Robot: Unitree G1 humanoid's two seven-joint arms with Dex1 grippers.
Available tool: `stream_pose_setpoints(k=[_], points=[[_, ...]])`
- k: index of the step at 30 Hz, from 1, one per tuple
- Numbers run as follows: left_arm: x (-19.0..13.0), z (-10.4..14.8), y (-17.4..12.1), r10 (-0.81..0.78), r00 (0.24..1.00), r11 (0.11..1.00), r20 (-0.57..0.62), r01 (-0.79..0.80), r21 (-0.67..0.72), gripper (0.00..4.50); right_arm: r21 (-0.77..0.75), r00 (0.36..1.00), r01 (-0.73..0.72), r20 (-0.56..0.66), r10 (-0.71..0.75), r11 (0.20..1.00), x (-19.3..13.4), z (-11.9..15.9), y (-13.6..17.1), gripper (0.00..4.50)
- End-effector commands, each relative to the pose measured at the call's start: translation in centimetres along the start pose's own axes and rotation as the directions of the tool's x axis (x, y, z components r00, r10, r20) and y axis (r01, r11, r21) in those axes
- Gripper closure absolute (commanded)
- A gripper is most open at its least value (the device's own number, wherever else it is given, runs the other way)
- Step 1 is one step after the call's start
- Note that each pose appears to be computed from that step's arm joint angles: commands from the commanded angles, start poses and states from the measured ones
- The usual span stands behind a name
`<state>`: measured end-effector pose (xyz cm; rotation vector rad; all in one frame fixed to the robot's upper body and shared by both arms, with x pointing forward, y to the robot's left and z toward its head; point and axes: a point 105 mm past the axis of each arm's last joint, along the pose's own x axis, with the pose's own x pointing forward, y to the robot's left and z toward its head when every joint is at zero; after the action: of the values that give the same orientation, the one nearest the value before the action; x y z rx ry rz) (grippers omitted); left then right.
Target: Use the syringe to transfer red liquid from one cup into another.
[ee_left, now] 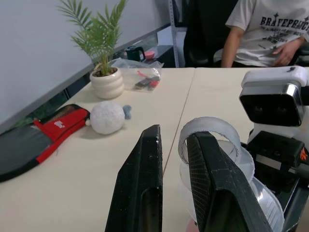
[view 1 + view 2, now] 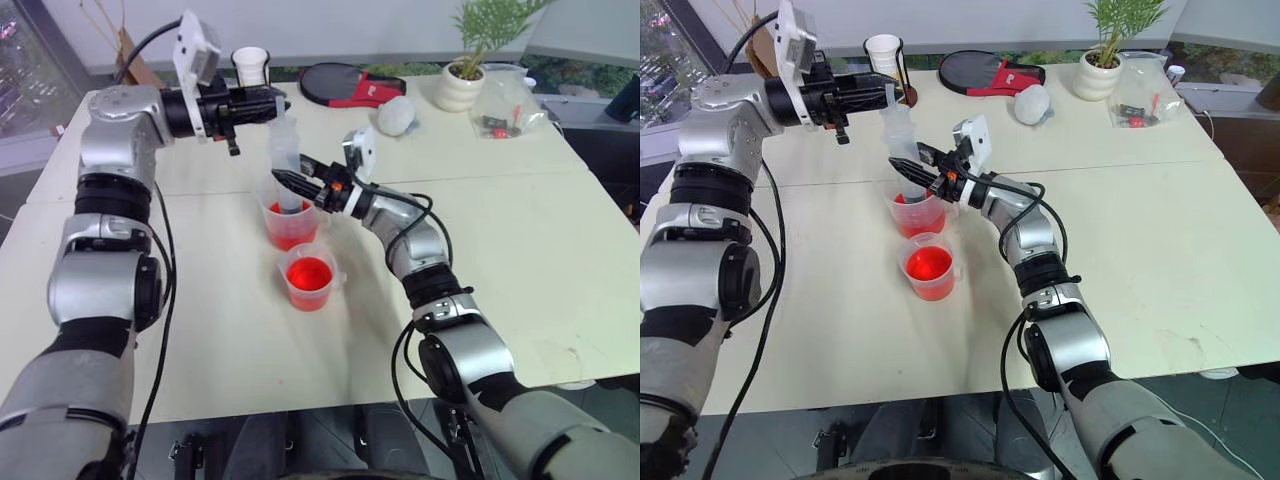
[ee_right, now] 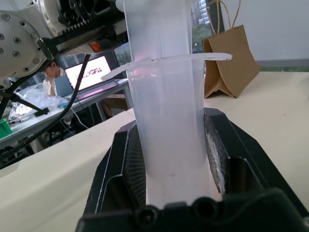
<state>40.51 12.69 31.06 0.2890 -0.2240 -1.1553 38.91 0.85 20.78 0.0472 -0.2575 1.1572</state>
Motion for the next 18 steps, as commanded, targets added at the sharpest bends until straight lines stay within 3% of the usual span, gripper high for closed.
stream_pose_setpoints(k=[1,4,9,18], points=[[-1.6,6.9,1.8,0.096,0.978,0.984,0.184,-0.122,0.133,3.74,0.005,0.991,-0.124,-0.056,0.124,0.992,1.1,-1.8,2.8,3.11],[-1.7,6.5,1.8,0.098,0.981,0.985,0.168,-0.119,0.124,2.85,-0.006,0.993,-0.112,-0.048,0.112,0.994,1.1,-1.4,2.4,3.11],[-3.1,4.0,1.6,0.096,0.993,0.991,0.068,-0.102,0.086,0.36,-0.056,0.998,-0.05,0.033,0.052,0.997,1.0,2.2,0.5,3.11],[-8.6,-0.2,-1.1,0.029,0.993,0.996,-0.116,-0.038,-0.082,0.36,-0.111,0.987,0.007,0.16,0.011,0.994,0.4,7.6,-0.4,3.11]])
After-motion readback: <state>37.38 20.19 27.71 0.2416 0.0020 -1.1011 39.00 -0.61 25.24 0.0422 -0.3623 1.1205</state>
